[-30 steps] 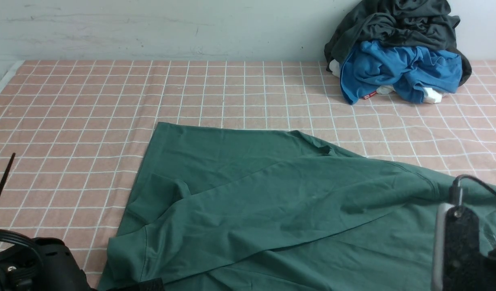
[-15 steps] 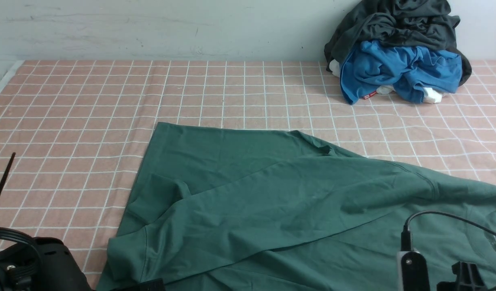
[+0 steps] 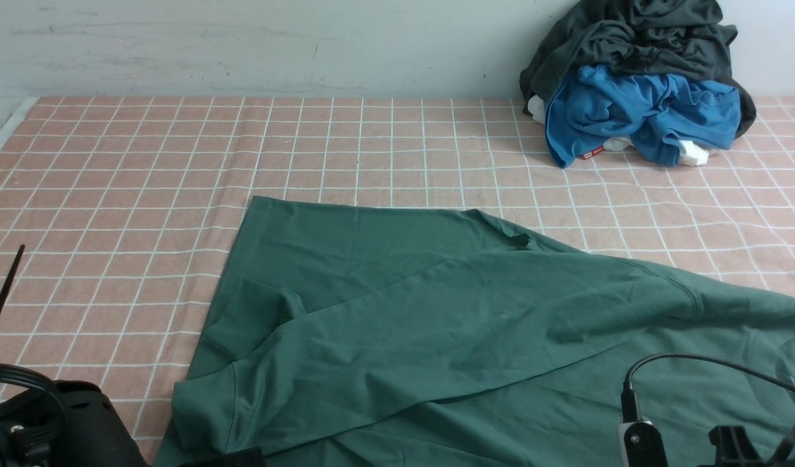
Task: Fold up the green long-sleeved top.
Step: Use both arms simultaneously to clamp the lower edge of the clothing fabric
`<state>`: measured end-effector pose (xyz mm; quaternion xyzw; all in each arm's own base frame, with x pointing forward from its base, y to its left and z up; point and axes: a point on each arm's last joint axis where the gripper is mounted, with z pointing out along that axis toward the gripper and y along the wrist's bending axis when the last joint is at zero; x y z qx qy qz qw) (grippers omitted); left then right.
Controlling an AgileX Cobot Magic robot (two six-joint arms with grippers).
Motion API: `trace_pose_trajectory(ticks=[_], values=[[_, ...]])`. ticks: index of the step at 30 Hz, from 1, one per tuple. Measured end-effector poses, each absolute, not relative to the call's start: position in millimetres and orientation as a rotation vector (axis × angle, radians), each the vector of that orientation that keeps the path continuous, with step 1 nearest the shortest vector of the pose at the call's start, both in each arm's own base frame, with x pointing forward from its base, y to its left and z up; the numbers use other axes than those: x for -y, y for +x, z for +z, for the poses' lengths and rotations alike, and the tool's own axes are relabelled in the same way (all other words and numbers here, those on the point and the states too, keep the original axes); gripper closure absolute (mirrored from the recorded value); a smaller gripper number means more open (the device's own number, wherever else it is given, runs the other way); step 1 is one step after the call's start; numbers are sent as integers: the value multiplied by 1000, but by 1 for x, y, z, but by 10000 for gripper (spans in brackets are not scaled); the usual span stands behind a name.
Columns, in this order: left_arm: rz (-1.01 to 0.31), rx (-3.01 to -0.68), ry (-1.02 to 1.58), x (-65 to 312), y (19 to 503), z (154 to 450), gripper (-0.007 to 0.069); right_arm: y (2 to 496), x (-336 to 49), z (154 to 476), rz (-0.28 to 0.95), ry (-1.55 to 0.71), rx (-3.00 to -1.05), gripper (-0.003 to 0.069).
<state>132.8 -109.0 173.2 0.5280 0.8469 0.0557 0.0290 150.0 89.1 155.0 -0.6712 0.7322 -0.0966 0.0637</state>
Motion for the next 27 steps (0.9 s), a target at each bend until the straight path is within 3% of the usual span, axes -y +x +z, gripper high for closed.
trace_pose_trajectory(ticks=[9, 15, 18, 21, 27], values=[[158, -2600, 1619, 110, 134, 173, 608, 153, -91, 150, -303, -2092, -2216, 230], [156, -2602, 1617, 110, 134, 173, 608, 153, -90, 152, -307, -2082, -2230, 368], [155, -2609, 1605, 110, 134, 173, 608, 154, -90, 159, -322, -2062, -2207, 517], [152, -2640, 1545, 107, 140, 176, 608, 156, -91, 163, -330, -2054, -2204, 614], [152, -2669, 1395, 104, 165, 200, 608, 169, -96, 182, -370, -2016, -2203, 657]])
